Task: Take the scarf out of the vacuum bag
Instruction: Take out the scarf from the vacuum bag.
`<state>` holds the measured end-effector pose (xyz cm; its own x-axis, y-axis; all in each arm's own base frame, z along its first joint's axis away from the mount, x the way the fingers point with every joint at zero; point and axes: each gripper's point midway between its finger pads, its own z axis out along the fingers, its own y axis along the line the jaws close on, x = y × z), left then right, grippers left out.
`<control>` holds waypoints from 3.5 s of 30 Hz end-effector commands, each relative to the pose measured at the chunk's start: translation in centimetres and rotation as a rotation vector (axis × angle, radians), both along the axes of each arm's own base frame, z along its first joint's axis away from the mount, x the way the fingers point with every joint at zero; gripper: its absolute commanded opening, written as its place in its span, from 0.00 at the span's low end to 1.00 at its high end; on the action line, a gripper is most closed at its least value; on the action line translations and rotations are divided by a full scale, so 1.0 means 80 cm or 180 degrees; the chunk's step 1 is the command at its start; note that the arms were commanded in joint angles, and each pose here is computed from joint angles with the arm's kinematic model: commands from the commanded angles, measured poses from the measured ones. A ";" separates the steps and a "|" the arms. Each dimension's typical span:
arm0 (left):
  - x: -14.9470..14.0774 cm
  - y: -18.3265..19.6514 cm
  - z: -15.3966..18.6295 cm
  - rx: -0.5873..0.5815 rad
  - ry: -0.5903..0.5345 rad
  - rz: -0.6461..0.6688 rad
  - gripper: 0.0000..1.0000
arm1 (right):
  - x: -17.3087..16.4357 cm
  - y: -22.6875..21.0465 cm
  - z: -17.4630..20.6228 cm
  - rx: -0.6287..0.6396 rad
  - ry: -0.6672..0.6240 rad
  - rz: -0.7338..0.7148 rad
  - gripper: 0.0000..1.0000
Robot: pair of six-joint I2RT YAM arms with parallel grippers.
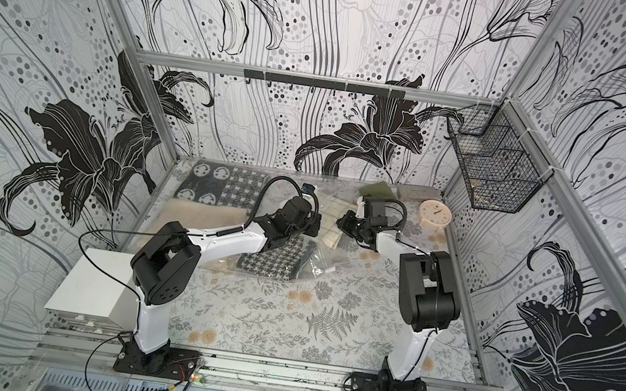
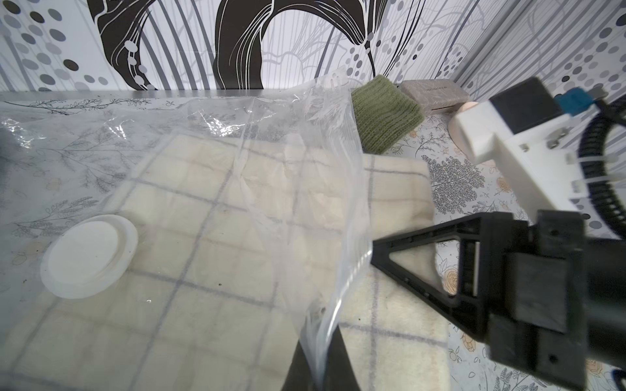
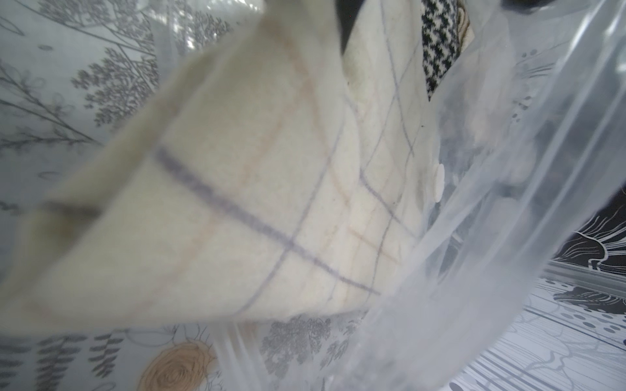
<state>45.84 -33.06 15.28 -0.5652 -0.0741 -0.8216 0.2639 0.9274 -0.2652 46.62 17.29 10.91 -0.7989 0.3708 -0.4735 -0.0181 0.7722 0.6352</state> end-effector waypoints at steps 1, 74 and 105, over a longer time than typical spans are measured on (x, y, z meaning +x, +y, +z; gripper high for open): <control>0.006 0.004 0.031 -0.0085 -0.0208 0.0078 0.00 | -0.014 -0.005 0.019 -0.0217 -0.0034 0.0092 0.00; 0.007 0.007 0.027 -0.0103 -0.0211 0.0120 0.00 | -0.087 -0.178 0.036 -0.0909 0.0584 -0.0872 0.00; 0.005 0.009 0.012 -0.0109 -0.0147 0.0125 0.00 | -0.188 -0.327 -0.003 -0.0887 0.1252 -0.2491 0.00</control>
<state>45.78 -32.92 14.84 -0.5615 -0.0823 -0.8234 0.2593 0.9274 -0.2696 33.12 -7.15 10.29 -0.5675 0.7422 -0.3564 0.6804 0.6665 0.3046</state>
